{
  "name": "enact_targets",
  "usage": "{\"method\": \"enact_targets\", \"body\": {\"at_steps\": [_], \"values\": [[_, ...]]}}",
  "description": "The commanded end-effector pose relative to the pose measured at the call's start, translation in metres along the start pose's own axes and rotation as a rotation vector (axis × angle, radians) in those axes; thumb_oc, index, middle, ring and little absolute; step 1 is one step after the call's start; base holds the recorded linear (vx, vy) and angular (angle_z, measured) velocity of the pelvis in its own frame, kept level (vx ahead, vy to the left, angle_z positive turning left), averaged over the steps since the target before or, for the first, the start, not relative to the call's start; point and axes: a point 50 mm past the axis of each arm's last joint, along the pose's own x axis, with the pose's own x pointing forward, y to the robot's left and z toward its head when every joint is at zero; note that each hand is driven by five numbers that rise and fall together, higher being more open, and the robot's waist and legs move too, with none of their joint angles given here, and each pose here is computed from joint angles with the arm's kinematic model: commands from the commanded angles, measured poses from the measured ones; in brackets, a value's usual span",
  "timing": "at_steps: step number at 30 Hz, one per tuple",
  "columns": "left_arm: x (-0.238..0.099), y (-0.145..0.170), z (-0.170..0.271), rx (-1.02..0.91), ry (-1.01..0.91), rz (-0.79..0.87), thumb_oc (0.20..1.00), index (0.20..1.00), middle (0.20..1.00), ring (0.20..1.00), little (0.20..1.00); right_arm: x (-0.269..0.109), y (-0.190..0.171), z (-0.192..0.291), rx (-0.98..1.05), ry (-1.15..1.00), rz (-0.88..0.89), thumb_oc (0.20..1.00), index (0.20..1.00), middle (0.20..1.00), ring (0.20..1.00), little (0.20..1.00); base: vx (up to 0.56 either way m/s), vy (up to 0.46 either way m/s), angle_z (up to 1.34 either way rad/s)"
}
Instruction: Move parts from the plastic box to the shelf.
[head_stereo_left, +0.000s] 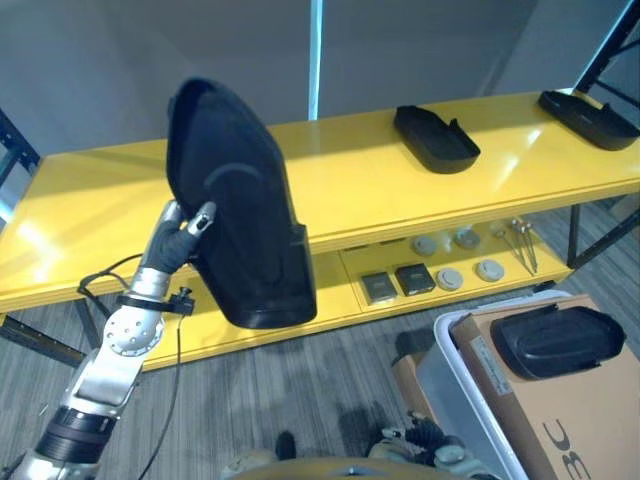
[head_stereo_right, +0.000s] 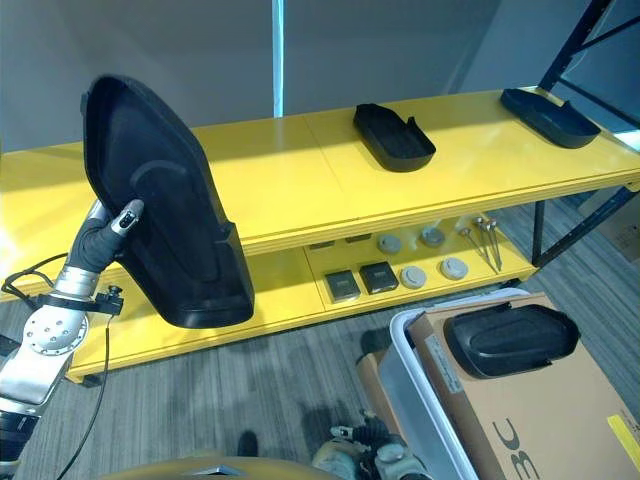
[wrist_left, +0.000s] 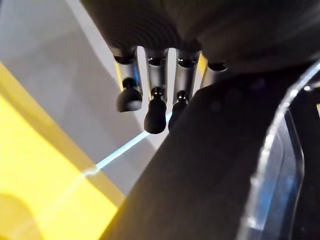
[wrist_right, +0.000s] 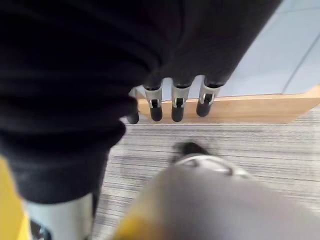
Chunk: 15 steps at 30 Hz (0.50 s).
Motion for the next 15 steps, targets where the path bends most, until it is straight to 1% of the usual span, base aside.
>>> {"method": "enact_targets", "body": {"at_steps": [1,4,7,8,9,10,11,12,14,15], "values": [[0.008,0.014,0.037,-0.084,-0.198,0.084,0.200,0.200,0.200,0.200,0.200,-0.001,0.006,-0.003,0.014,0.013,0.007,1.000,1.000,1.000,1.000,1.000,0.26,-0.198,0.78],[0.001,0.023,0.026,-0.092,-0.139,0.132,0.200,0.200,0.200,0.200,0.200,-0.003,0.008,-0.007,0.046,0.008,0.032,1.000,1.000,1.000,1.000,1.000,0.29,-0.231,0.15],[-0.003,0.028,0.022,-0.085,-0.117,0.151,0.200,0.200,0.200,0.200,0.200,-0.003,0.004,-0.011,0.033,0.014,0.035,1.000,1.000,1.000,1.000,1.000,0.12,-0.159,0.02],[-0.001,0.034,0.017,-0.069,-0.097,0.175,0.200,0.200,0.200,0.200,0.200,-0.004,-0.007,-0.017,0.040,0.033,0.021,1.000,1.000,1.000,1.000,1.000,0.08,-0.181,0.07],[-0.001,0.034,0.017,-0.069,-0.098,0.175,0.200,0.200,0.200,0.200,0.200,-0.004,-0.007,-0.016,0.041,0.032,0.021,1.000,1.000,1.000,1.000,1.000,0.17,-0.247,0.42],[0.000,0.034,0.016,-0.068,-0.094,0.169,0.200,0.200,0.200,0.200,0.200,-0.004,-0.012,-0.021,0.085,0.058,0.019,1.000,1.000,1.000,1.000,1.000,0.08,-0.067,0.46],[0.000,0.034,0.016,-0.068,-0.094,0.169,0.200,0.200,0.200,0.200,0.200,-0.004,-0.012,-0.022,0.086,0.058,0.019,1.000,1.000,1.000,1.000,1.000,0.24,-0.053,0.68],[0.000,0.034,0.015,-0.065,-0.086,0.151,0.200,0.200,0.200,0.200,0.200,-0.007,-0.011,-0.030,0.154,0.084,0.044,1.000,1.000,1.000,1.000,1.000,0.16,0.013,0.37],[0.000,0.034,0.015,-0.063,-0.084,0.144,0.200,0.200,0.200,0.200,0.200,-0.007,-0.013,-0.029,0.180,0.072,0.049,1.000,1.000,1.000,1.000,1.000,0.18,0.051,0.53],[0.000,0.038,0.012,-0.037,-0.069,0.150,0.200,0.200,0.200,0.200,0.200,-0.007,-0.019,-0.025,0.251,0.043,0.041,1.000,1.000,1.000,1.000,1.000,0.15,0.071,0.44]]}}
